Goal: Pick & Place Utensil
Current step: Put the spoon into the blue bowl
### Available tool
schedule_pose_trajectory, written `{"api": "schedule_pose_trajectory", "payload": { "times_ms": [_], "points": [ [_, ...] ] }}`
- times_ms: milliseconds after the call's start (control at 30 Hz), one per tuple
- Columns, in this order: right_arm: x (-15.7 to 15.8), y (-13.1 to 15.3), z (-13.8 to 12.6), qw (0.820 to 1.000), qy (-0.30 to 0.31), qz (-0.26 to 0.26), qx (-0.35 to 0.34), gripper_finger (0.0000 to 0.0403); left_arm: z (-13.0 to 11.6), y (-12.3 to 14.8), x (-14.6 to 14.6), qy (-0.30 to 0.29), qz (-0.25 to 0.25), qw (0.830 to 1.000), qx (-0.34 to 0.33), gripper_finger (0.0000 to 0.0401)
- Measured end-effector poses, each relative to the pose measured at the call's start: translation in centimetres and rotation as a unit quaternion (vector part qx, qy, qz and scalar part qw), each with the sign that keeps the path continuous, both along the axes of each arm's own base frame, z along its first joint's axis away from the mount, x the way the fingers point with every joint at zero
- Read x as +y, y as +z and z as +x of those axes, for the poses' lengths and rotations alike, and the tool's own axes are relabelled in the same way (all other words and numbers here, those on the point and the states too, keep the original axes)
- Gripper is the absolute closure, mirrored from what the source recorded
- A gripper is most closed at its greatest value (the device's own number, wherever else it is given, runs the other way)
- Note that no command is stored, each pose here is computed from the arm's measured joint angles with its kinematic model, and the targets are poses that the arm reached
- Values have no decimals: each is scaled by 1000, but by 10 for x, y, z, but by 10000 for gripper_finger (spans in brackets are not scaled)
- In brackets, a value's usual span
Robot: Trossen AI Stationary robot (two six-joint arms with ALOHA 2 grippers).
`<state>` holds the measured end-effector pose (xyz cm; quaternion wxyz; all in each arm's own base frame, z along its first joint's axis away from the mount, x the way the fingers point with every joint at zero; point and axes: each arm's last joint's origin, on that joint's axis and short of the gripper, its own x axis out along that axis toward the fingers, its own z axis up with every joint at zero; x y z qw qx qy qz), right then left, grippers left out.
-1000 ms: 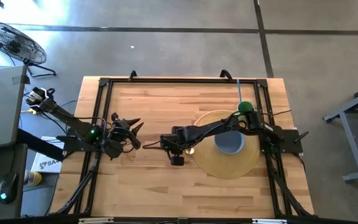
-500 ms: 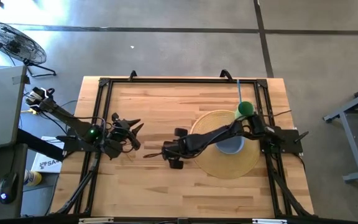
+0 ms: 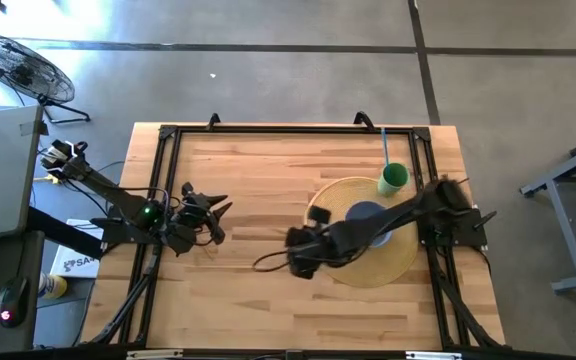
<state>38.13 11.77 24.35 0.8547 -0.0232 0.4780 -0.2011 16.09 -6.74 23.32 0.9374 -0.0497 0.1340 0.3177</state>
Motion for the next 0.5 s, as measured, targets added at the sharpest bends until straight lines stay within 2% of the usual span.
{"api": "schedule_pose_trajectory", "payload": {
  "times_ms": [133, 267, 367, 500],
  "points": [
    [-7, 15, -49, 998, -42, -5, -51, 383, 0, 0, 0, -3, -2, 1000, 1, 297],
    [-22, 20, -102, 988, -94, -4, -125, 381, 0, 0, 0, 0, -2, 1000, -3, 297],
    [-36, 12, -136, 978, -124, -6, -169, 382, 1, 1, 0, 1, -4, 1000, -8, 297],
    [-56, -10, -166, 965, -153, 11, -212, 382, 1, 2, -1, 2, -7, 1000, -13, 297]
  ]
}}
